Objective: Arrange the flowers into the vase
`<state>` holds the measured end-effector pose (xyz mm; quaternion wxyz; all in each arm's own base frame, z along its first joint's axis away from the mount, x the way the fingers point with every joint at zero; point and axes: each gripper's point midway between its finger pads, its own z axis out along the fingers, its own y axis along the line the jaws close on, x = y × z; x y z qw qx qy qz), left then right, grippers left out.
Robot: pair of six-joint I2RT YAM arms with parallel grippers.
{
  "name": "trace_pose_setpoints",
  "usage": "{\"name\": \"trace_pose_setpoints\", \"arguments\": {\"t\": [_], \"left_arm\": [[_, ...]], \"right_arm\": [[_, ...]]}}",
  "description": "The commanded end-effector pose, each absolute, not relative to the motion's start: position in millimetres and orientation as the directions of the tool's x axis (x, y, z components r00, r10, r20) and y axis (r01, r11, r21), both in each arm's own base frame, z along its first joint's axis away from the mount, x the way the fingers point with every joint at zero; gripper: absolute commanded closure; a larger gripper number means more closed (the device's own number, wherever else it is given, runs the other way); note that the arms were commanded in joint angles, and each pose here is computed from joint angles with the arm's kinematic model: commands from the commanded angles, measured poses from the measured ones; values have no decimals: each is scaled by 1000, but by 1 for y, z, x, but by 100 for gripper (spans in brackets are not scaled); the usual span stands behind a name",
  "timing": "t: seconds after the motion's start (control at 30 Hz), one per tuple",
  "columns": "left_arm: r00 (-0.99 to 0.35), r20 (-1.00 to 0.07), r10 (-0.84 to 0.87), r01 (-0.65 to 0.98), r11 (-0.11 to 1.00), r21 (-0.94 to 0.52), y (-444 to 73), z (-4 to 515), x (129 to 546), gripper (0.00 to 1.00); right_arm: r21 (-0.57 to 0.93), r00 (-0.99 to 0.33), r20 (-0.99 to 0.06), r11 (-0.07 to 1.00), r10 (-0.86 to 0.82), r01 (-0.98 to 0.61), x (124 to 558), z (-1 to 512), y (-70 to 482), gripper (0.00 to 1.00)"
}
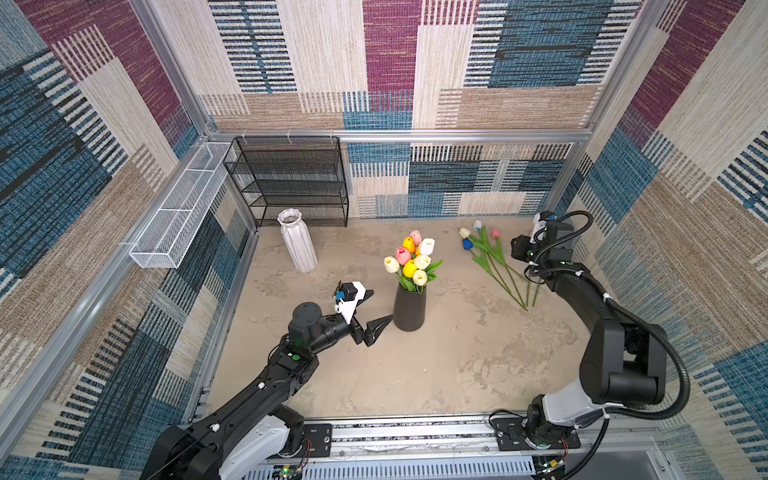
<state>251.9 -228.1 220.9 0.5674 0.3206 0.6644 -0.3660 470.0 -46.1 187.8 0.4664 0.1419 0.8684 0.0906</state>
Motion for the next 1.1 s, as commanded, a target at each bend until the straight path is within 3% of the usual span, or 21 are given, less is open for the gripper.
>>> {"name": "trace_pose_setpoints", "arguments": {"t": [0.0,0.17,0.47,0.87,1.07], "left_arm": [[-117,-993,-10,832,545,-104,-228,223,259,5],[-177,-983,39,826,549,-126,-235,205,272,4],[-100,-995,25,853,517,-73,-254,210,289,0],[-42,-999,21,875,483,-27,-279,211,314,0],[-32,-999,37,887,462,-12,-286,210,308,0]], "right_arm": [[278,-574,-754,947,318,160,471,173,-51,68],[363,-578,-764,932,287,-18,485,179,-21,58],[353,-305,-899,932,313,-84,467,246,-21,31],[407,-250,-895,906,369,-117,434,255,-11,25],[342,-358,-877,940,320,0,452,233,-29,26]]}}
